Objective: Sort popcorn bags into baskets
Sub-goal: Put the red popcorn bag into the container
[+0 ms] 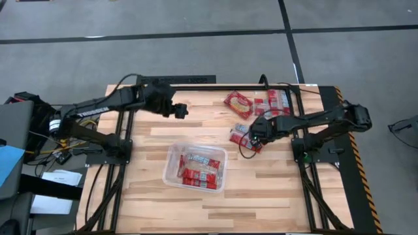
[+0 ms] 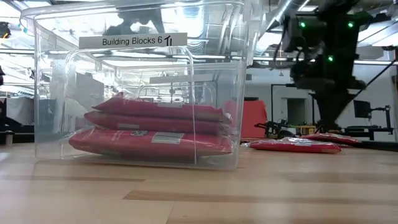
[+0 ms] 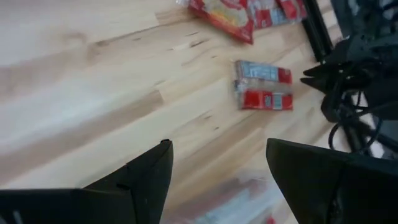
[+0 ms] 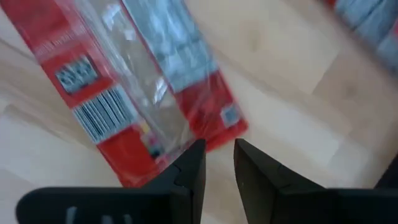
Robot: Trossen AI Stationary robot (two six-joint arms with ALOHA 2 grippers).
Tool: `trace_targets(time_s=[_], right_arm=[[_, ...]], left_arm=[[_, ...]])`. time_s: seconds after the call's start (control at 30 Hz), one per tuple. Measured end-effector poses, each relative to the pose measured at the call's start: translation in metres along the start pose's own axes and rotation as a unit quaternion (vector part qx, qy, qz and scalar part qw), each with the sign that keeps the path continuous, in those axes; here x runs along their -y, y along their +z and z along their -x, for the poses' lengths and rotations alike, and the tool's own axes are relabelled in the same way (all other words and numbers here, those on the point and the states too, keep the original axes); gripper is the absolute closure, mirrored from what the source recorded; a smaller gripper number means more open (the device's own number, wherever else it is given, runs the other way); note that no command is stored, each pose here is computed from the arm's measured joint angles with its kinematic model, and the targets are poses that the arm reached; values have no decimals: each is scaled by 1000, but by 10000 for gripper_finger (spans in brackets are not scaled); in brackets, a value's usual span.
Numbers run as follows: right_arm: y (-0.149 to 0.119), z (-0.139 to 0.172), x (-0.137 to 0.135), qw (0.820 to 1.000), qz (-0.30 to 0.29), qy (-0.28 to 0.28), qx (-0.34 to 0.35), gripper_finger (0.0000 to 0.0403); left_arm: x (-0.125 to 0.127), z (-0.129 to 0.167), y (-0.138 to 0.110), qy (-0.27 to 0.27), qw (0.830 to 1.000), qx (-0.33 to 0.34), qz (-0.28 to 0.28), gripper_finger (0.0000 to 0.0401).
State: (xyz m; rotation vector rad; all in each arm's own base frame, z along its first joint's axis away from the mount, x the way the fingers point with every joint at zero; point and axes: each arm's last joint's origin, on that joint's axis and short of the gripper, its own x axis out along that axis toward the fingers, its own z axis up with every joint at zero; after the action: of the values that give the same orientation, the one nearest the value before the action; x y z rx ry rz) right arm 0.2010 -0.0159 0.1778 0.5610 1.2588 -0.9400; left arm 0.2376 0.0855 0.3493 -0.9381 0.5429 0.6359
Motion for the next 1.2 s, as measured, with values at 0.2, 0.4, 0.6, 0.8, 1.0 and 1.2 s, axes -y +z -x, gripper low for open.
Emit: trace_targets(time_s=[0.2, 0.4, 0.6, 0.8, 1.0, 1.2], right_arm=[[-23, -31, -6, 997, -65, 3, -51, 295], [-15, -44, -18, 996, -73, 35, -41, 295], [21, -47, -32, 997, -48, 58, 0, 295], [57, -60, -48, 994, 8, 93, 50, 295], [98, -53, -78, 968, 99, 160, 164, 295], [114, -27, -83, 954, 114, 205, 187, 295]], left_arm=[[-21, -3, 18, -19, 999, -13, -25, 156], [-52, -30, 10, -42, 997, -54, -25, 156], [-90, -63, -3, -62, 998, -25, 7, 156], [-121, -82, -20, -71, 997, -1, 43, 156], [-137, -88, -26, -84, 995, 16, 51, 156], [-141, -86, -20, -94, 994, 42, 43, 156]])
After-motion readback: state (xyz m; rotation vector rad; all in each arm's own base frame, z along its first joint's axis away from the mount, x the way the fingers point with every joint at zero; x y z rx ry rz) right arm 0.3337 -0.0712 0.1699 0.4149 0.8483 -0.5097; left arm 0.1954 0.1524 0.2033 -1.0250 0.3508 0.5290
